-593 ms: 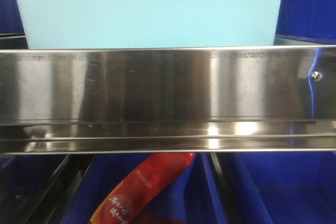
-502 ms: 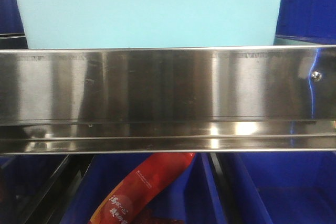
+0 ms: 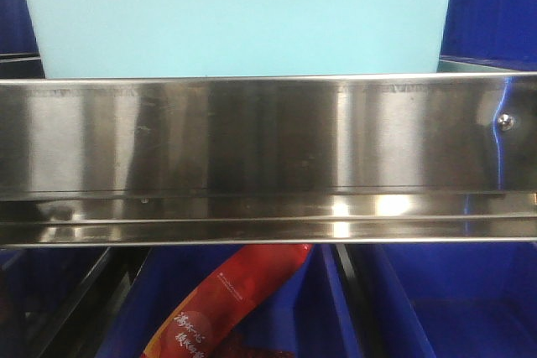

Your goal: Fetch blue bin and place on conveyor start

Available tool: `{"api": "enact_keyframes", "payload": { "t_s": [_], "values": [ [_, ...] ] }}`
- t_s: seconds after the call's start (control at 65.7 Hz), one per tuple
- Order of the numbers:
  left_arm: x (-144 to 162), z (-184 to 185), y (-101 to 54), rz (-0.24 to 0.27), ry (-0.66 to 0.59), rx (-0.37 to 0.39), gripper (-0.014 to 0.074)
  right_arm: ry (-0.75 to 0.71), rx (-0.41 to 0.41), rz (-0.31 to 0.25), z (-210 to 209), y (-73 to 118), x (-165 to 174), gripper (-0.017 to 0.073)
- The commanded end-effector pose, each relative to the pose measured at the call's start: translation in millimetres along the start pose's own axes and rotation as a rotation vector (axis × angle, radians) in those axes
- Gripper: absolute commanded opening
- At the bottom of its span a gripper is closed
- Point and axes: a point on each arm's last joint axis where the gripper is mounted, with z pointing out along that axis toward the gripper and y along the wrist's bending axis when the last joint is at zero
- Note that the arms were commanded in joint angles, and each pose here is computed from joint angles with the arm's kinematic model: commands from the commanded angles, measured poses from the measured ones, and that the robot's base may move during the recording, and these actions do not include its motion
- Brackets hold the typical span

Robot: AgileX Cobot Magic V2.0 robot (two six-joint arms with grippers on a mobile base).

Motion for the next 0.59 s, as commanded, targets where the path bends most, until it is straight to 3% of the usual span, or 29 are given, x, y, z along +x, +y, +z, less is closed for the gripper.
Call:
{"api": "enact_keyframes", "payload": {
  "t_s": [0.0, 0.076, 0.259, 0.411, 0.578],
  "values": [
    [-1.6, -0.4, 0.0, 0.004, -0.014, -0.001, -0.0100, -0.019, 0.001, -0.003, -0.3, 0.0, -1.7, -0.0161],
    [-2.2, -0.4, 0.1, 0.030, -0.022, -0.002, -0.0100, -0.019, 0.001, -0.003, -0.3, 0.0, -1.7, -0.0161],
    [-2.6, -0.4, 0.1, 0.030, -0.026, -0.002, -0.0100, -0.034, 0.000, -0.003, -0.4, 0.0, -3.1, -0.0161],
    [-9.7, -0.9, 0.2, 0.024, -0.104, -0.003, -0.0100, -0.208, -0.007, -0.002, -2.3, 0.6, -18.8, -0.0161],
    [-46.1, -6.3, -0.1, 0.026, -0.081, 0.001, -0.0100, -0.257, -0.002, -0.003, -7.4, -0.5, -49.9, -0.0161]
  ]
}}
